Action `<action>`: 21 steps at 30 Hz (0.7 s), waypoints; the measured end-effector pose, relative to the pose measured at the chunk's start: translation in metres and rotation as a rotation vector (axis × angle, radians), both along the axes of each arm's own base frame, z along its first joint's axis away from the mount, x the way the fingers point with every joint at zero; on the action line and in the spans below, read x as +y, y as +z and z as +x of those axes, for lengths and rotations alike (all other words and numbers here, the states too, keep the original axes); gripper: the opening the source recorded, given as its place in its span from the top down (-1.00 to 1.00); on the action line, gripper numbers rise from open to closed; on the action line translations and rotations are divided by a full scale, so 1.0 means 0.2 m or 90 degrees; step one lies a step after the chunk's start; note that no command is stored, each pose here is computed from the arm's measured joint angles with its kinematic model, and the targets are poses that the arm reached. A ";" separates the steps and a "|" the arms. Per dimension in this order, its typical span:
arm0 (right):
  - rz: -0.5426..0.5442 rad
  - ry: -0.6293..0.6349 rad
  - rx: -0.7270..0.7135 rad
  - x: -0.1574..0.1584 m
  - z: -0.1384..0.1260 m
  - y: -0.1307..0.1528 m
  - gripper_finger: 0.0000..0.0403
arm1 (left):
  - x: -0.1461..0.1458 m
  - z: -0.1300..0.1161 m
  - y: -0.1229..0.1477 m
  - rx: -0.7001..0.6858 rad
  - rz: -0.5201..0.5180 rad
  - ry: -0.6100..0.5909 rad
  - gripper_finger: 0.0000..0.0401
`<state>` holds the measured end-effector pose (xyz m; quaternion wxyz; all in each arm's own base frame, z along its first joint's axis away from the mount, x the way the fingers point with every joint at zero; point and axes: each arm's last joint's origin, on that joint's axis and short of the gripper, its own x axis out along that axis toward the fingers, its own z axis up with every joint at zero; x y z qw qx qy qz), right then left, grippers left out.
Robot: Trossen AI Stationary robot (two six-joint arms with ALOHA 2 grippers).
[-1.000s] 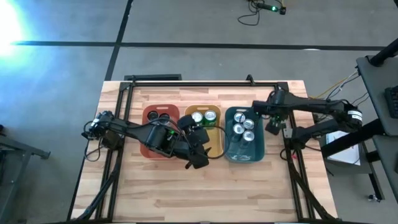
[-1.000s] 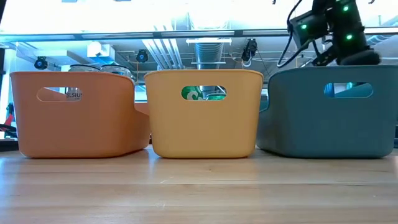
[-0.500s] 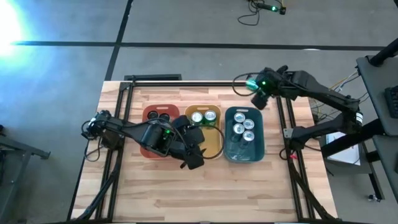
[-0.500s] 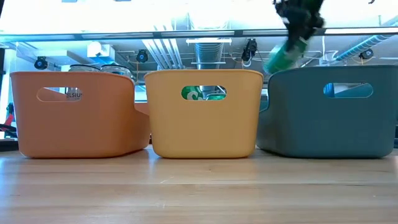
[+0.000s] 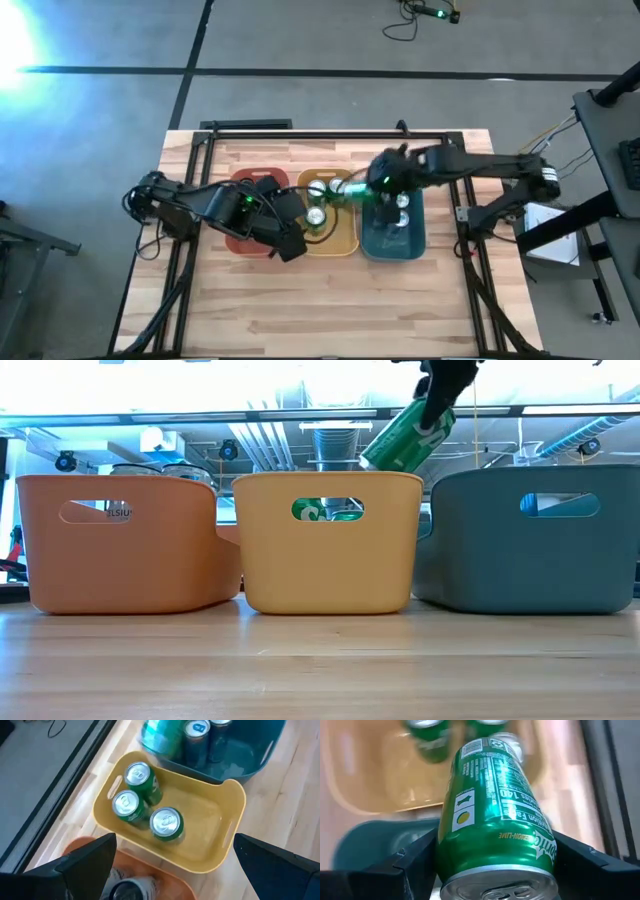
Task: Sort soda cans
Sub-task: Put the green soda can into the yellow bin
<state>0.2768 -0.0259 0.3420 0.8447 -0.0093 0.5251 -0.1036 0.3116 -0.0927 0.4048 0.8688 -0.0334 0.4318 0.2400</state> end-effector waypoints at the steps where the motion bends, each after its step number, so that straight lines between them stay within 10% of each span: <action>1: 0.000 0.015 0.012 0.03 0.03 -0.01 -0.48 | 0.00 -0.01 0.01 -0.001 -0.003 0.007 -0.93; 21: 0.062 0.099 0.163 0.18 0.44 -0.27 -0.51 | -0.02 -0.08 0.01 0.015 0.016 0.038 -0.93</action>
